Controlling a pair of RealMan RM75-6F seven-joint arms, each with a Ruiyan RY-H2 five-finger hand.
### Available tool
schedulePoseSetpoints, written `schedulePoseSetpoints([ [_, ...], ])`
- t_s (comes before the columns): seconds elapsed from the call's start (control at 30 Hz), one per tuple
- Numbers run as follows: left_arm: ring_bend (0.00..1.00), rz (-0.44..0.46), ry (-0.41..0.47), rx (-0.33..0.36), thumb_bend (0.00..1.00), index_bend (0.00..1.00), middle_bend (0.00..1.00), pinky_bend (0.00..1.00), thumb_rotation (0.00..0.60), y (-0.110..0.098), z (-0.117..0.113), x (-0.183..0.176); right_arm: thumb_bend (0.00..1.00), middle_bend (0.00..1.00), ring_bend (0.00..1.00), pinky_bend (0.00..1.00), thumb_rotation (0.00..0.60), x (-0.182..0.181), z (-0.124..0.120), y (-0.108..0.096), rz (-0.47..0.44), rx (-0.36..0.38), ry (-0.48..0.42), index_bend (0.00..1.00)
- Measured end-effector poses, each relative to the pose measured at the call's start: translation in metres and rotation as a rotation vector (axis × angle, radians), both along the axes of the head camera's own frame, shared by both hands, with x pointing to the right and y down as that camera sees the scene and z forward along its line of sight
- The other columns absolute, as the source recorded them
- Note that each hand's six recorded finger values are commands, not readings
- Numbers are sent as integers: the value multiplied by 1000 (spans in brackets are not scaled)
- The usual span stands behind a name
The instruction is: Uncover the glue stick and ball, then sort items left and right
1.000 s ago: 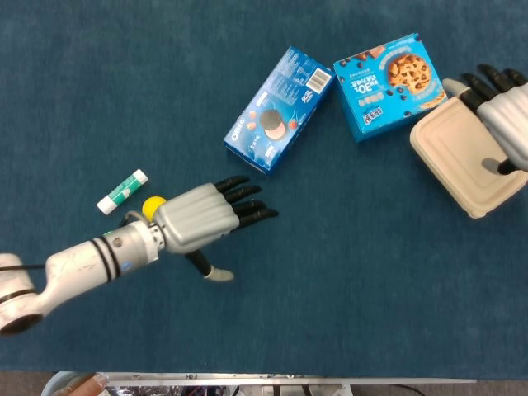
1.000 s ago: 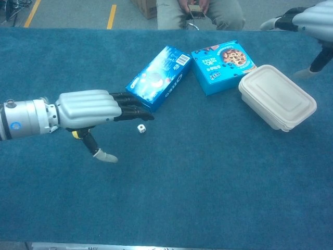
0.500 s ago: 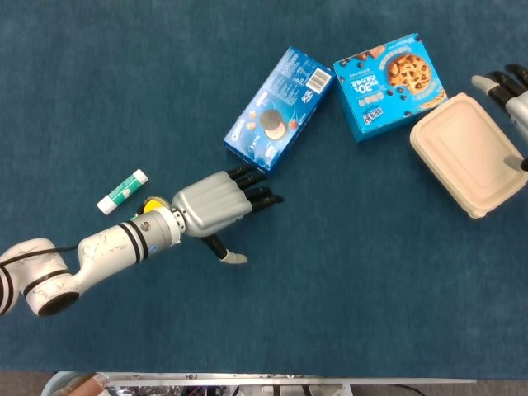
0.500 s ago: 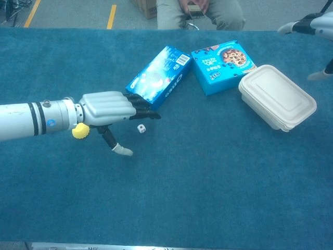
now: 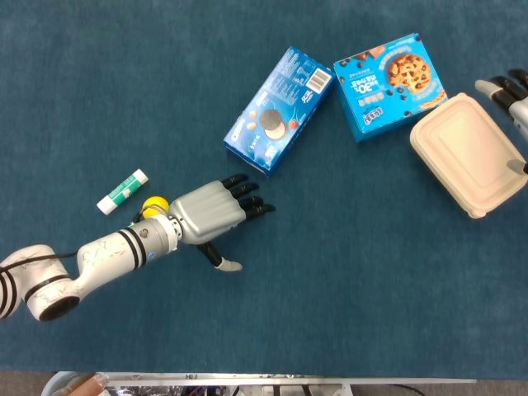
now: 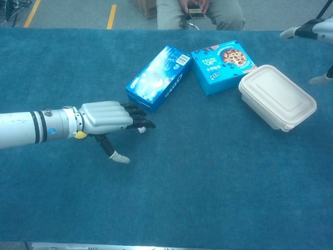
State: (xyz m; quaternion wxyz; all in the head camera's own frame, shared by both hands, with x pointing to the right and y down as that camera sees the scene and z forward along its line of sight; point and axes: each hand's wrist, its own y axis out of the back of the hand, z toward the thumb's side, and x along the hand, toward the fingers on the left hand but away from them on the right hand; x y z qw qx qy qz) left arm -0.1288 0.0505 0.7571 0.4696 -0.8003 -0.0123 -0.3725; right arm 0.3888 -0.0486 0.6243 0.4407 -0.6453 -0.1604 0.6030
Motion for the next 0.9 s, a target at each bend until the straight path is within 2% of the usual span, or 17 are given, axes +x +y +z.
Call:
schedulePoseSetpoints([
  [0.27, 0, -2, -23, 10, 168, 276, 247, 27, 251, 0, -2, -13, 143, 132, 59, 161, 600, 0, -2, 0, 5, 4, -9, 0],
  [0.47, 23, -13, -80, 41, 168, 334, 339, 27, 254, -5, -10, -41, 143, 132, 59, 161, 600, -4, -4, 1, 2, 7, -21, 0],
  [0.57, 31, -43, -121, 60, 168, 344, 345, 27, 251, -11, -14, -63, 143, 132, 59, 161, 600, -5, -5, 2, 0, 7, -25, 0],
  [0.7, 33, -126, -159, 77, 168, 347, 335, 27, 251, -22, -20, -90, 143, 133, 59, 161, 600, -6, -8, 3, -1, 11, -31, 0],
  [0.8, 33, -201, -139, 78, 168, 345, 324, 27, 253, -28, -30, -101, 143, 132, 59, 161, 600, -8, -9, 5, -3, 13, -36, 0],
  [0.9, 33, -225, -89, 64, 168, 338, 310, 27, 251, -26, -39, -95, 143, 132, 59, 161, 600, -9, -10, 6, -8, 14, -37, 0],
])
